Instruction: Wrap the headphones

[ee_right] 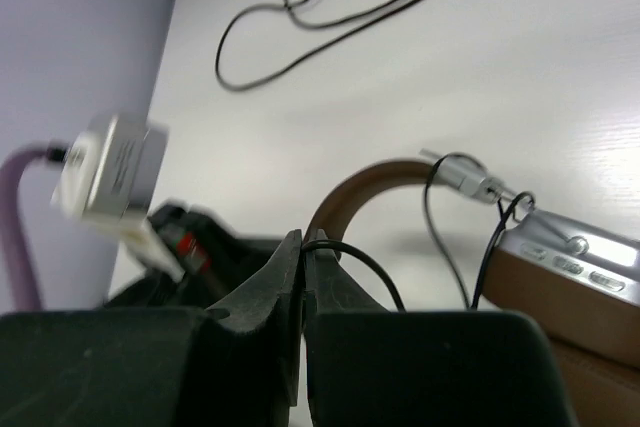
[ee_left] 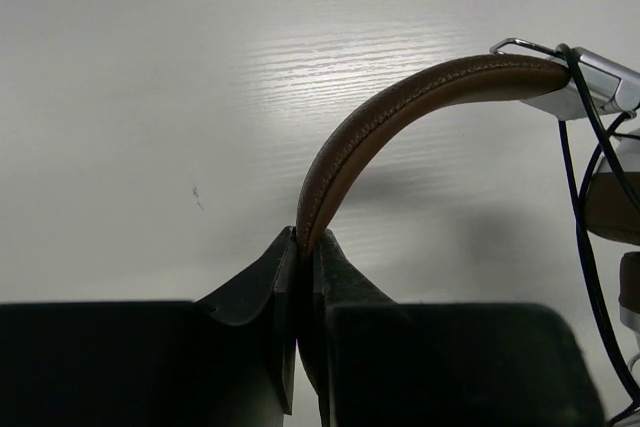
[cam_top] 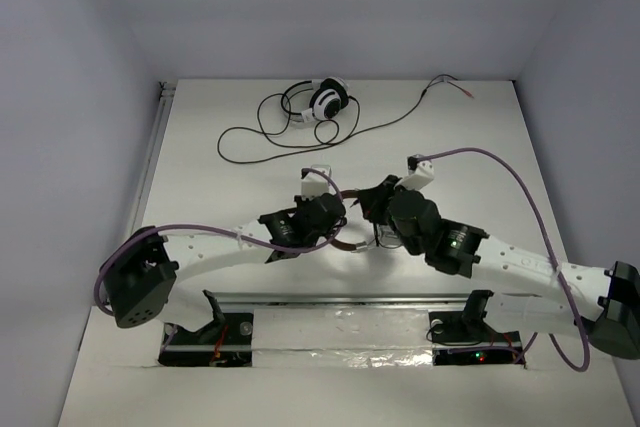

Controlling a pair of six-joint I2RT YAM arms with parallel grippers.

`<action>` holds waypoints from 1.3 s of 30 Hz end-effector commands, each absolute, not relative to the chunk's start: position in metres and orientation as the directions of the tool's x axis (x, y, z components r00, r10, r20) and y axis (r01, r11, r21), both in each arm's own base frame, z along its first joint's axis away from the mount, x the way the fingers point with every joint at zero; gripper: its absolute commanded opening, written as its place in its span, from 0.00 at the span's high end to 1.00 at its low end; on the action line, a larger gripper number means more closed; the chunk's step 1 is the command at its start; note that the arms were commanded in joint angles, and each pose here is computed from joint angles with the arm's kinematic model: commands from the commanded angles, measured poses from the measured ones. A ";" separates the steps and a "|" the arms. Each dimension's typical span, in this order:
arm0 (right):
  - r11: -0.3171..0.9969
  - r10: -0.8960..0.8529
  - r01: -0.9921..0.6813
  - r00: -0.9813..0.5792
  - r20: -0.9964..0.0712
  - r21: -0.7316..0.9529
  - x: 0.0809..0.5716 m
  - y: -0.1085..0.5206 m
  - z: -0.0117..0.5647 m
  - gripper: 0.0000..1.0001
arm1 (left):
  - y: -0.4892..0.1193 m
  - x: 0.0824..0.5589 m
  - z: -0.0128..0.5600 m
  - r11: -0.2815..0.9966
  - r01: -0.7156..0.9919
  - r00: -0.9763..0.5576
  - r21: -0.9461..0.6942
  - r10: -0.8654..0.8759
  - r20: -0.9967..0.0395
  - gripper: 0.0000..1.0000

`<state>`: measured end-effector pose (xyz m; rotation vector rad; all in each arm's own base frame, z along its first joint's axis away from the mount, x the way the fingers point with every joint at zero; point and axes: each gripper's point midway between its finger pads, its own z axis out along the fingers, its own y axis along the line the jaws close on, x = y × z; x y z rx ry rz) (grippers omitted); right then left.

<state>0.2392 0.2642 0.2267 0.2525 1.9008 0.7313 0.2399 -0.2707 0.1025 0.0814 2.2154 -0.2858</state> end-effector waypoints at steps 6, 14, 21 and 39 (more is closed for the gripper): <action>0.710 0.691 0.032 -0.228 -0.686 0.704 0.302 0.242 0.238 0.98 | -0.289 0.221 0.126 0.937 0.165 -0.599 -0.307 -0.152 -0.786 1.00; 0.730 0.680 0.101 -0.218 -0.700 0.676 0.325 0.242 0.214 0.84 | -0.294 0.219 0.131 0.935 0.171 -0.602 -0.311 -0.151 -0.784 1.00; 0.733 0.679 0.139 -0.217 -0.702 0.666 0.342 0.240 0.197 0.72 | -0.293 0.216 0.128 0.933 0.171 -0.612 -0.315 -0.150 -0.776 1.00; 0.740 0.665 0.111 -0.265 -0.698 0.663 0.356 0.245 0.182 0.59 | -0.301 0.210 0.121 0.921 0.184 -0.648 -0.343 -0.148 -0.747 1.00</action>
